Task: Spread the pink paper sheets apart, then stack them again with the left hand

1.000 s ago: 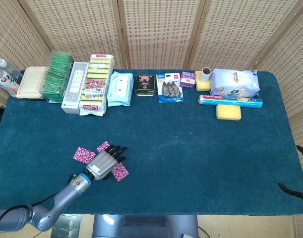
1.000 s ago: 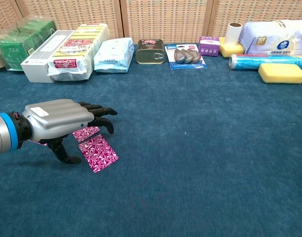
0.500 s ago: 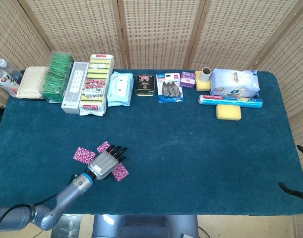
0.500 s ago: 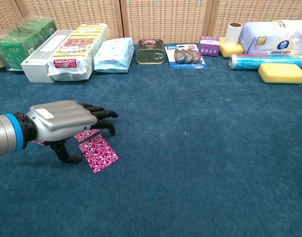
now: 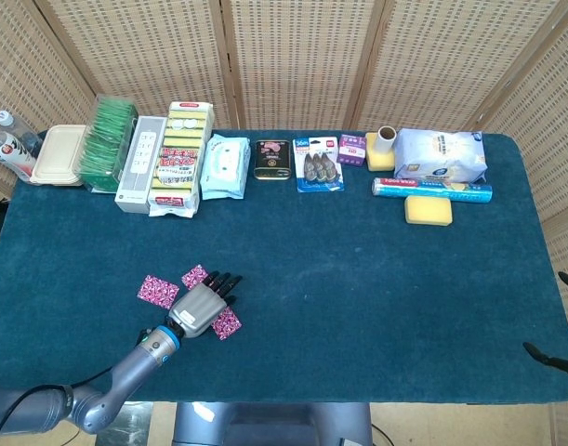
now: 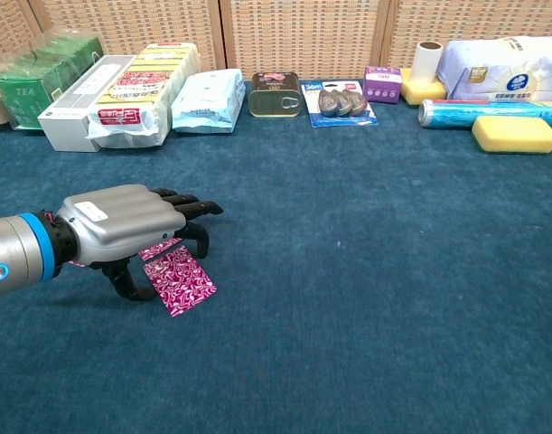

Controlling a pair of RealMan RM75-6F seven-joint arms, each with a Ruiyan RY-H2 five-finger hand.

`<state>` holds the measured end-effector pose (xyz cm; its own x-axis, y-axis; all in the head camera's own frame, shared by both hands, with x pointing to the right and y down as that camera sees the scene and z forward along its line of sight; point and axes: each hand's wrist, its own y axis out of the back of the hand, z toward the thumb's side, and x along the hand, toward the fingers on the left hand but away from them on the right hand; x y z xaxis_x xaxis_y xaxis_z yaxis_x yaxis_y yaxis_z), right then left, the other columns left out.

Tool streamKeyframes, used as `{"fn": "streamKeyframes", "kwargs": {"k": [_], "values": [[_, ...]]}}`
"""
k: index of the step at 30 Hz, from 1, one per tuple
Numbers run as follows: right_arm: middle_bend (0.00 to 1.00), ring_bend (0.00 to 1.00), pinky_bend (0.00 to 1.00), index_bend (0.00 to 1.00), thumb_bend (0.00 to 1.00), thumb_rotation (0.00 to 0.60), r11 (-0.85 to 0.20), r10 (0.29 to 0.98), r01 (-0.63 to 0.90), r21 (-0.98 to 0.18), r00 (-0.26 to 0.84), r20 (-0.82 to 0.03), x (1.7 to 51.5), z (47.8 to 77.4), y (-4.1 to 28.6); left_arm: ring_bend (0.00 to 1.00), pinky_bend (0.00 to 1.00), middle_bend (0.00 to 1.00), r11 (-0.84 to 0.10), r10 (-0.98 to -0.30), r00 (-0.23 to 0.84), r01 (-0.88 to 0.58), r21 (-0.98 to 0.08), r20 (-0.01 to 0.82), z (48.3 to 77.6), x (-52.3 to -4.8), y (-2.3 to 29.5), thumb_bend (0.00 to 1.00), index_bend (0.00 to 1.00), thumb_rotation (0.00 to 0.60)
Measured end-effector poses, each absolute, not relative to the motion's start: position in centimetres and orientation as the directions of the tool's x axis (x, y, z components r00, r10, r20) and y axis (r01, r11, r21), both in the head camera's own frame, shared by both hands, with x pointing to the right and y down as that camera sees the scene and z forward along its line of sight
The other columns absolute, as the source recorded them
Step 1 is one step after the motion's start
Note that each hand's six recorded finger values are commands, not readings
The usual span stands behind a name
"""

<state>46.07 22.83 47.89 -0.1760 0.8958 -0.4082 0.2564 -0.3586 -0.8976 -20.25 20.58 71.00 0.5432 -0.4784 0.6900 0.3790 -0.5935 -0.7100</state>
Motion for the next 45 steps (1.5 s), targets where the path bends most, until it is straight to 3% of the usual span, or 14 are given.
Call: {"fn": "streamKeyframes", "kwargs": {"k": [20, 33, 45], "values": [[0.00, 0.00, 0.00, 0.07, 0.00, 0.600, -0.356, 0.897, 0.260, -0.898, -0.175, -0.406, 46.0, 47.9, 22.8, 0.00, 0.08, 0.00, -0.588, -0.504, 0.555, 0.342, -0.733, 0.662, 70.4, -20.4, 20.3, 0.24, 0.48, 0.600], [0.00, 0.00, 0.00, 0.07, 0.00, 0.600, -0.362, 0.895, 0.259, -0.896, -0.172, -0.411, 45.9, 48.0, 22.9, 0.00, 0.08, 0.00, -0.594, -0.574, 0.537, 0.248, -0.765, 0.619, 68.0, -21.6, 17.9, 0.24, 0.48, 0.600], [0.00, 0.00, 0.00, 0.07, 0.00, 0.600, -0.363, 0.894, 0.257, -0.896, -0.174, -0.412, 45.9, 48.1, 22.9, 0.00, 0.08, 0.00, -0.600, -0.603, 0.477, 0.257, -0.758, 0.639, 68.8, -24.4, 16.2, 0.24, 0.48, 0.600]]}}
